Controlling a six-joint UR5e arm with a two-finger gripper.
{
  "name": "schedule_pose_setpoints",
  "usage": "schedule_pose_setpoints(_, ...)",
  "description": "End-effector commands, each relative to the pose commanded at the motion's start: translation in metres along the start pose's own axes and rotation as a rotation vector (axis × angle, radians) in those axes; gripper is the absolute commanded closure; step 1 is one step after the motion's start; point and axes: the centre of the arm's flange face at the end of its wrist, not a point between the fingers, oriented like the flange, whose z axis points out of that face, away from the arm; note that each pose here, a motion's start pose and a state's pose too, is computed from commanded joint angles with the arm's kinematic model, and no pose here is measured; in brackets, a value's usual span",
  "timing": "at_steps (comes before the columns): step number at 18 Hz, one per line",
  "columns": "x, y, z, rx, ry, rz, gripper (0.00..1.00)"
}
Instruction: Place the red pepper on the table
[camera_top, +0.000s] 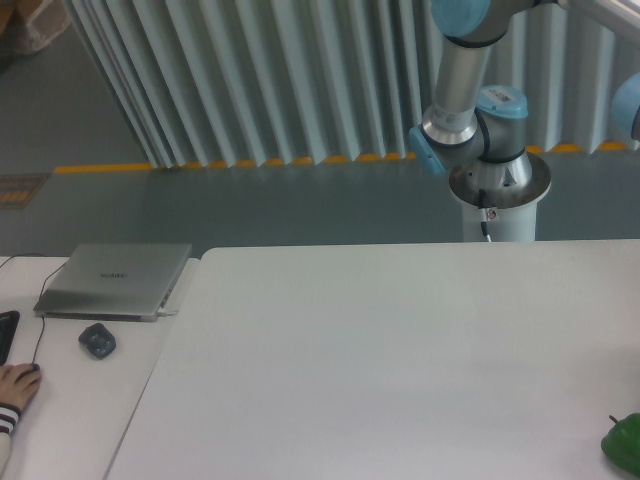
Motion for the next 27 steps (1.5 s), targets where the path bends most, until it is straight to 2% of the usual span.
schedule_pose_setpoints(7,0.0,-0.002,0.008,0.005,0.004,0.002,0.0)
schedule_pose_setpoints(10,0.002,0.014,0.007,0.051,-0.032,-0.025,0.0)
schedule_pose_setpoints(18,0.002,-0.003,-0.007,0.047,-0.098,-0.087,0.0)
schedule_pose_setpoints(19,0.002,0.006,-0.018,0.034,-0.146,-0.08,0.0)
schedule_pose_setpoints(21,0.004,0.011,-0.017,0.031,-0.153,-0.084,0.0)
schedule_pose_setpoints(23,0.006,0.012,-0.023,0.024,-0.19,-0.12,0.0)
schedule_pose_setpoints(26,0.011,0.062,-0.033,-0.004,-0.188,-0.176,0.0)
schedule_pose_setpoints(27,0.013,0.083,-0.035,-0.065,-0.167,-0.131,0.0)
